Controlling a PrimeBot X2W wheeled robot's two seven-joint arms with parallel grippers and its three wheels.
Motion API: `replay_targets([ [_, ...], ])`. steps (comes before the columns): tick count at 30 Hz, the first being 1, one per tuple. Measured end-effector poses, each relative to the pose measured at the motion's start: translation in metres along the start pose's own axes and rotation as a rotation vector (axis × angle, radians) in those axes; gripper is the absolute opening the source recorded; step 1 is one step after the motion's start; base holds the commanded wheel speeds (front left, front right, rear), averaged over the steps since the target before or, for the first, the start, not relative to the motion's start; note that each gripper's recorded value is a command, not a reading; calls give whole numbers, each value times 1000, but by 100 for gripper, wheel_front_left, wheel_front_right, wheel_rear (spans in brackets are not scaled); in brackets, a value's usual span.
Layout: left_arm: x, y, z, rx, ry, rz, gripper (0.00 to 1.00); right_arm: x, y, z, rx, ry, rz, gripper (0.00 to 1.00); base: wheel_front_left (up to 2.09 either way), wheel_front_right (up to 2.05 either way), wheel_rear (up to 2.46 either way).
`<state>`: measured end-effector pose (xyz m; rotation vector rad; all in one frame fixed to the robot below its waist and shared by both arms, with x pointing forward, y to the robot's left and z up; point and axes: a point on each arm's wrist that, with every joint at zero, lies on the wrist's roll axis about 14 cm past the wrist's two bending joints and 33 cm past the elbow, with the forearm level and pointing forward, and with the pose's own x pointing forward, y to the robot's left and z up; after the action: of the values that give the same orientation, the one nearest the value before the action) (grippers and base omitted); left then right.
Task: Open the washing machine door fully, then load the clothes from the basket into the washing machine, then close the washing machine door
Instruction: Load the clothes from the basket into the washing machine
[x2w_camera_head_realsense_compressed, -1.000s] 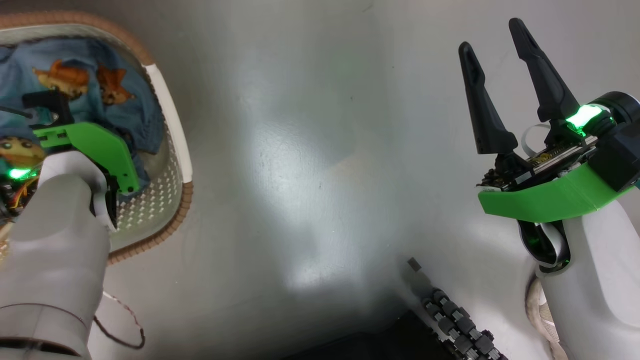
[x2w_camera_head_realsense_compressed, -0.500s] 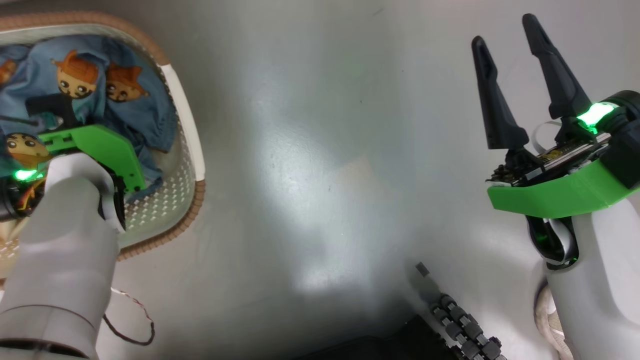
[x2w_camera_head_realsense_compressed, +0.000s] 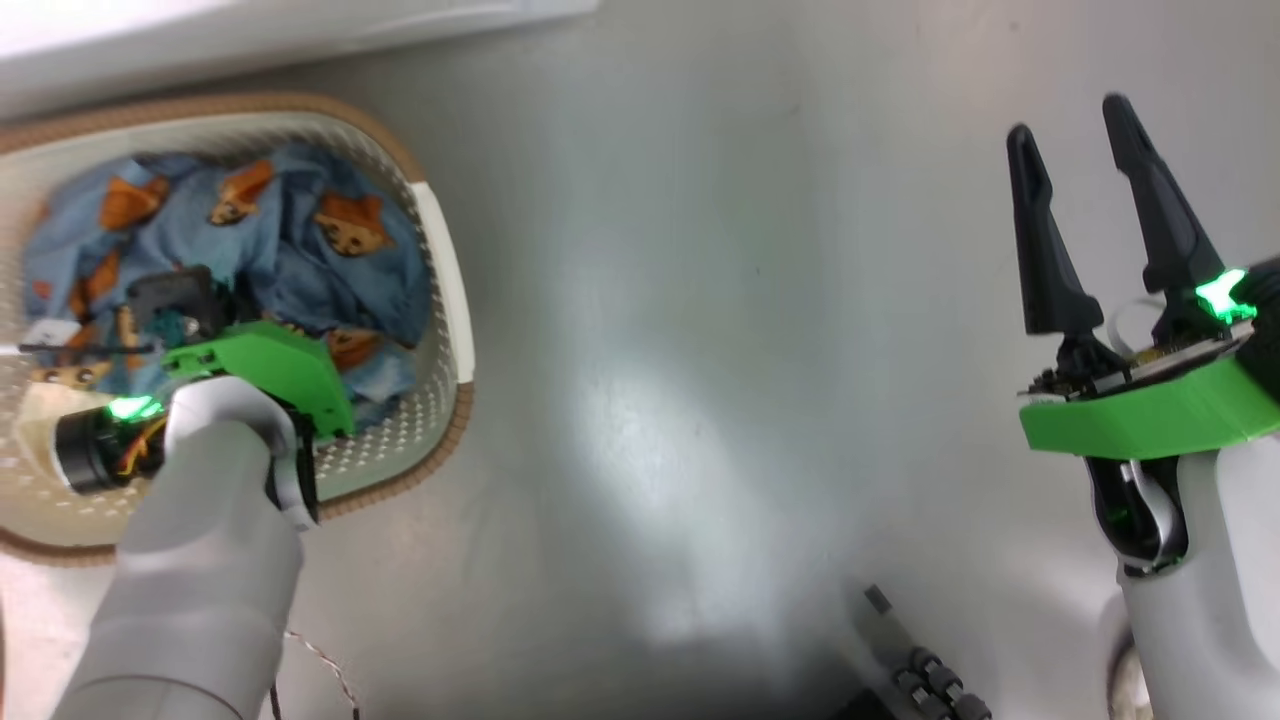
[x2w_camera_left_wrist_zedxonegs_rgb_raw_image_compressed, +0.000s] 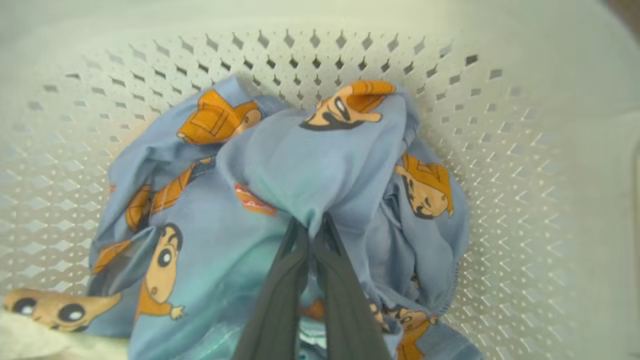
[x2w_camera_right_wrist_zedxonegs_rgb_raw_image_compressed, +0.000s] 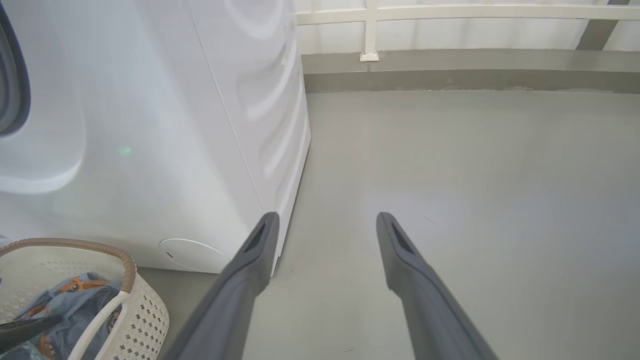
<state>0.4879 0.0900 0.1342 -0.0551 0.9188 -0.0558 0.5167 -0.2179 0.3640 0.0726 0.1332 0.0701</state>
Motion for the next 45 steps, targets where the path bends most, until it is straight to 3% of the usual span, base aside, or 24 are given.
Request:
replay_targets([
  [20, -138, -8, 102, -38, -458, -43, 0, -57, 13, 55, 61, -69, -33, 100, 0, 0, 0],
  [45, -301, 10, 121, -16, -785, -46, 0, -139, 55, 112, 15, -184, 57, 100, 0, 0, 0],
])
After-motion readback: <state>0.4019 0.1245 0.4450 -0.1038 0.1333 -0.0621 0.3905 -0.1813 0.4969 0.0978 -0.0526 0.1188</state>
